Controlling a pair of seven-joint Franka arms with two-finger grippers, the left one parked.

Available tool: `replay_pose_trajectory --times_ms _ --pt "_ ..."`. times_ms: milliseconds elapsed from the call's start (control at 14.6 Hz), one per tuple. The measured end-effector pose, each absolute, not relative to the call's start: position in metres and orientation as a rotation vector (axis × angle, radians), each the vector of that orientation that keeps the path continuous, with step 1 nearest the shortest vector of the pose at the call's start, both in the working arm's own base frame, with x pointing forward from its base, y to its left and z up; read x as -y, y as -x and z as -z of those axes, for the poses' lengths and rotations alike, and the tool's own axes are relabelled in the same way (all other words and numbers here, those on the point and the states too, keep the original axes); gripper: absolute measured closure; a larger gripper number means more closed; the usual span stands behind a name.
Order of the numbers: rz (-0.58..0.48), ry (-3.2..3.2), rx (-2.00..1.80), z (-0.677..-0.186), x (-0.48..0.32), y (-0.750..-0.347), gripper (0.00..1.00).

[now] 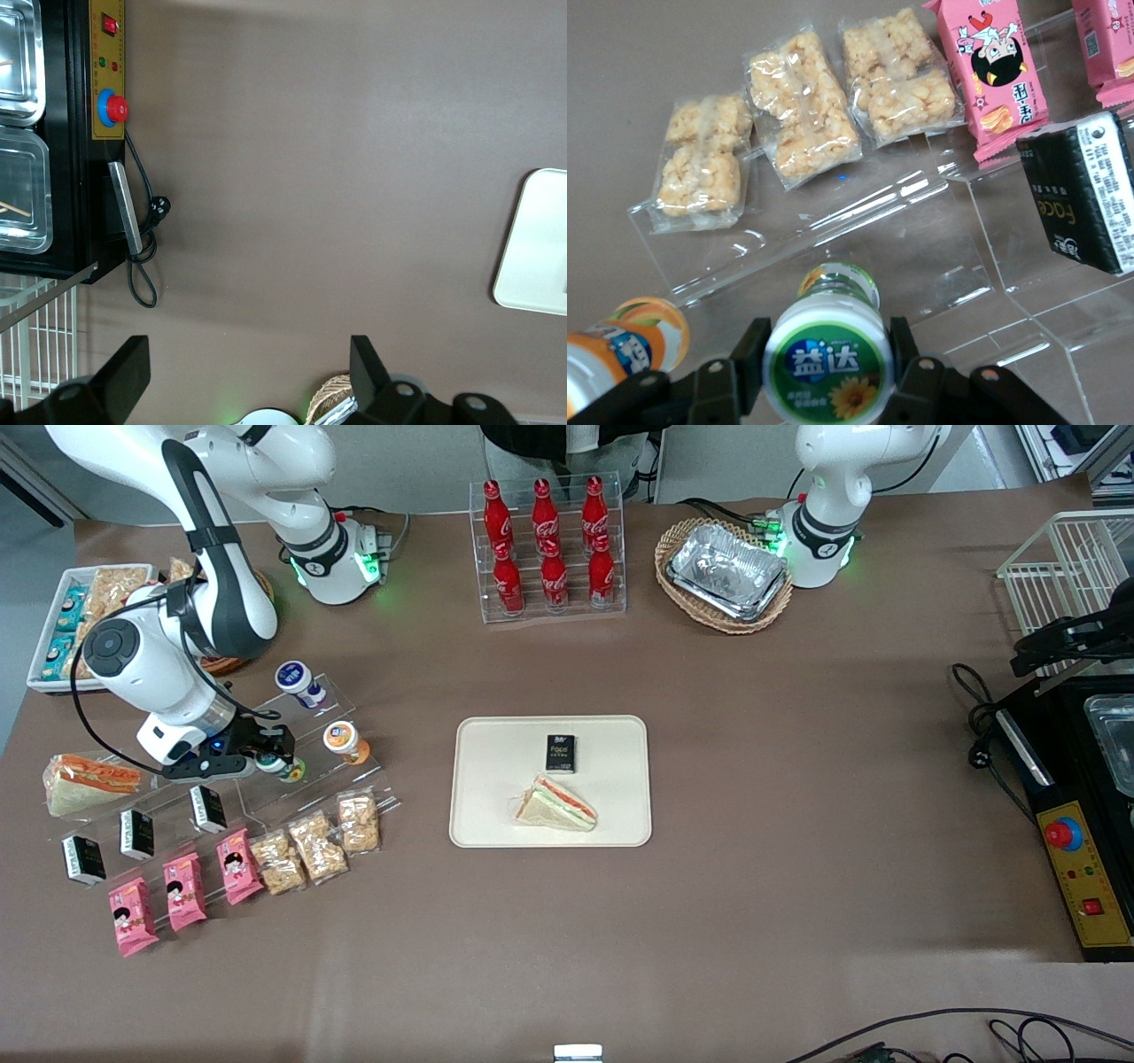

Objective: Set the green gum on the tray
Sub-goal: 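Lower the right gripper and close it around the green gum bottle, then lift the green gum bottle off the rack with the right gripper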

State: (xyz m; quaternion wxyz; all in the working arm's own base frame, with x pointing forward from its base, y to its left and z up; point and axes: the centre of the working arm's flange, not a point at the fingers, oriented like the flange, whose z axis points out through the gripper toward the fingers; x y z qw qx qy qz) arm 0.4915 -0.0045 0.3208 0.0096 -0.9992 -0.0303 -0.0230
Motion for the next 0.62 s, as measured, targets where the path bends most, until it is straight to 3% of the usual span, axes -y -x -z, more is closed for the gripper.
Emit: replay_pose_trajectory --times_ms 342,615 --pt "0.185 3.118 0.126 -0.367 0.004 -0.502 0.41" --pt "0.092 3.107 0.191 -0.498 -0.012 -0.510 0.41"
